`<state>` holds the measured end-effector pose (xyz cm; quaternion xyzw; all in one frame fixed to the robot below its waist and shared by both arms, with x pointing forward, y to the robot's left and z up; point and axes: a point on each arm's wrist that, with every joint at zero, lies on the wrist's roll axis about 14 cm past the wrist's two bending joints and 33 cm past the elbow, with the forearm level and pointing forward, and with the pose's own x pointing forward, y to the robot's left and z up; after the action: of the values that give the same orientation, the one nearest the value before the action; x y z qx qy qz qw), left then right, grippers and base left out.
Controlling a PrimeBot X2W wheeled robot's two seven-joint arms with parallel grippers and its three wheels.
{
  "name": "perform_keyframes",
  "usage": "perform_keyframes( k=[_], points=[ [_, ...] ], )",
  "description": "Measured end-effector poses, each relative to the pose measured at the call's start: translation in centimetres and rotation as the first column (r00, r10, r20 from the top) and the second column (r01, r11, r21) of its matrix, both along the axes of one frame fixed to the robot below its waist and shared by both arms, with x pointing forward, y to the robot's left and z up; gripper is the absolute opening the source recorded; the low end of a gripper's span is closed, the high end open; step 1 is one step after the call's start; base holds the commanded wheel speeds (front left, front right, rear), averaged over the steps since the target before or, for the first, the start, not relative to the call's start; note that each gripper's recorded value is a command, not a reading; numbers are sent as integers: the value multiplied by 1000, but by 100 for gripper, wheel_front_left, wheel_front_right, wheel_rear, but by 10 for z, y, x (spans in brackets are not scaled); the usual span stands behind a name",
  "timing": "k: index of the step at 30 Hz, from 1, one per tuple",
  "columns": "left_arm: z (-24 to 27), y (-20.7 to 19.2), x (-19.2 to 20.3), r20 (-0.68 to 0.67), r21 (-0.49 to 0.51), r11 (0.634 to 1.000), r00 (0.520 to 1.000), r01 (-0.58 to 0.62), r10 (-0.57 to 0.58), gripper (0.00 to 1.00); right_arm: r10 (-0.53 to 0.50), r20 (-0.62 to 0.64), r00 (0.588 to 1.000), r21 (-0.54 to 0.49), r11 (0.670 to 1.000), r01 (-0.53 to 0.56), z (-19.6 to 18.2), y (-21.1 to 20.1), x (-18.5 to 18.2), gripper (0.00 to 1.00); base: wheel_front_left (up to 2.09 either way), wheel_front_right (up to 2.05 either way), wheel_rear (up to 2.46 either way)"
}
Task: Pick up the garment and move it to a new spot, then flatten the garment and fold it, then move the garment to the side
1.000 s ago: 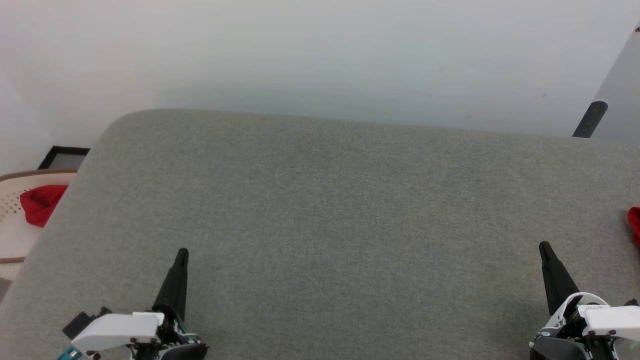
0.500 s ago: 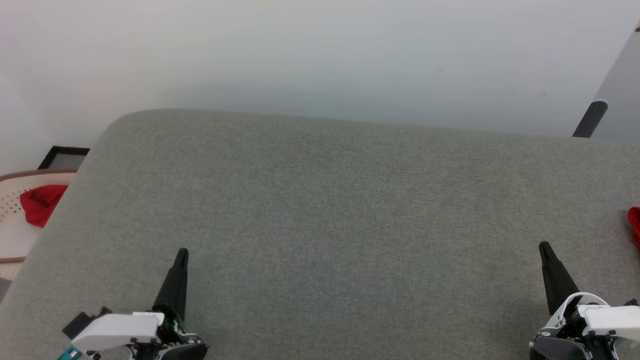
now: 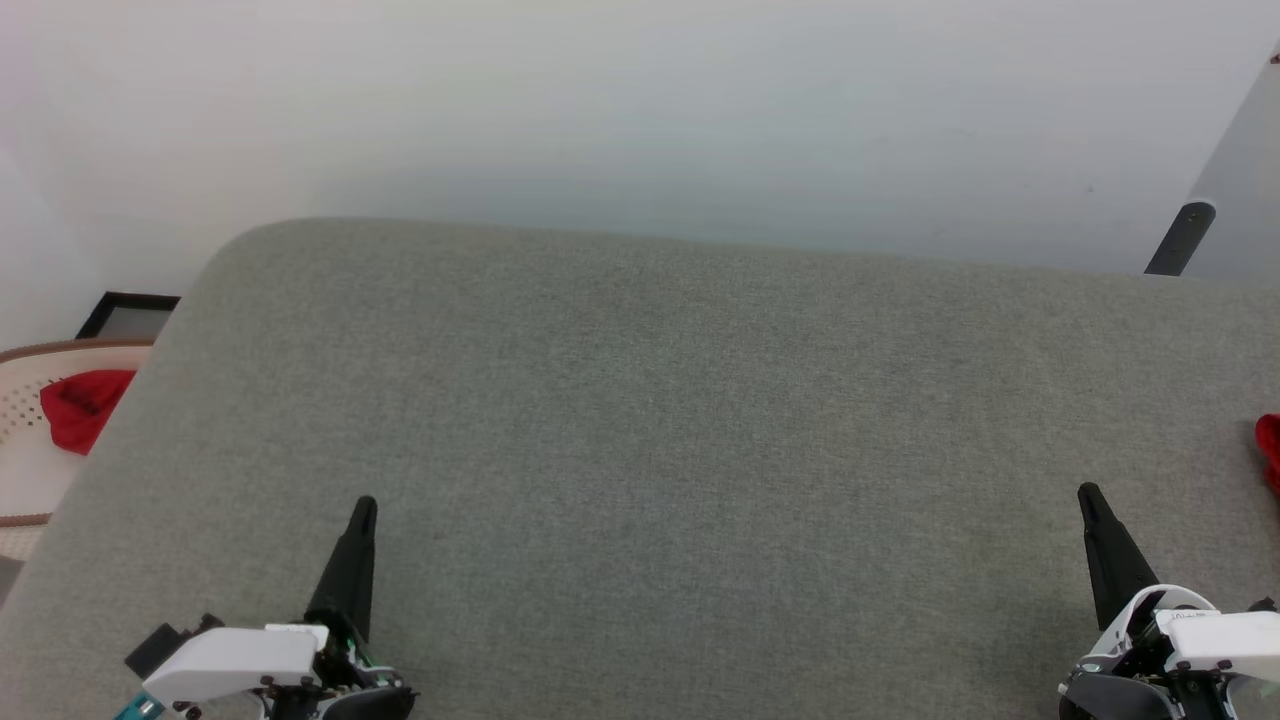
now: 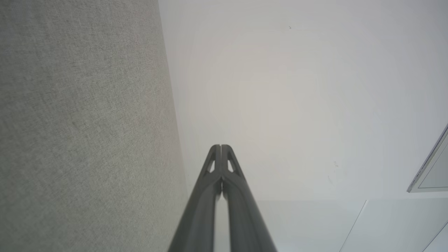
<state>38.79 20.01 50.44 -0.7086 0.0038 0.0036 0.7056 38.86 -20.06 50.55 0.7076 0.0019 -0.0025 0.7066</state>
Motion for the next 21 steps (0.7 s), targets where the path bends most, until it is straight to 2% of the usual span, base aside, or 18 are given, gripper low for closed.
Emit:
perform_keyframes(
  k=[21],
  points=[
    [0, 0, 0, 0, 0, 1000, 1000, 0, 0, 0, 0, 0, 1000, 0, 1000, 0, 0, 0, 0, 0, 0, 0, 0]
  ],
)
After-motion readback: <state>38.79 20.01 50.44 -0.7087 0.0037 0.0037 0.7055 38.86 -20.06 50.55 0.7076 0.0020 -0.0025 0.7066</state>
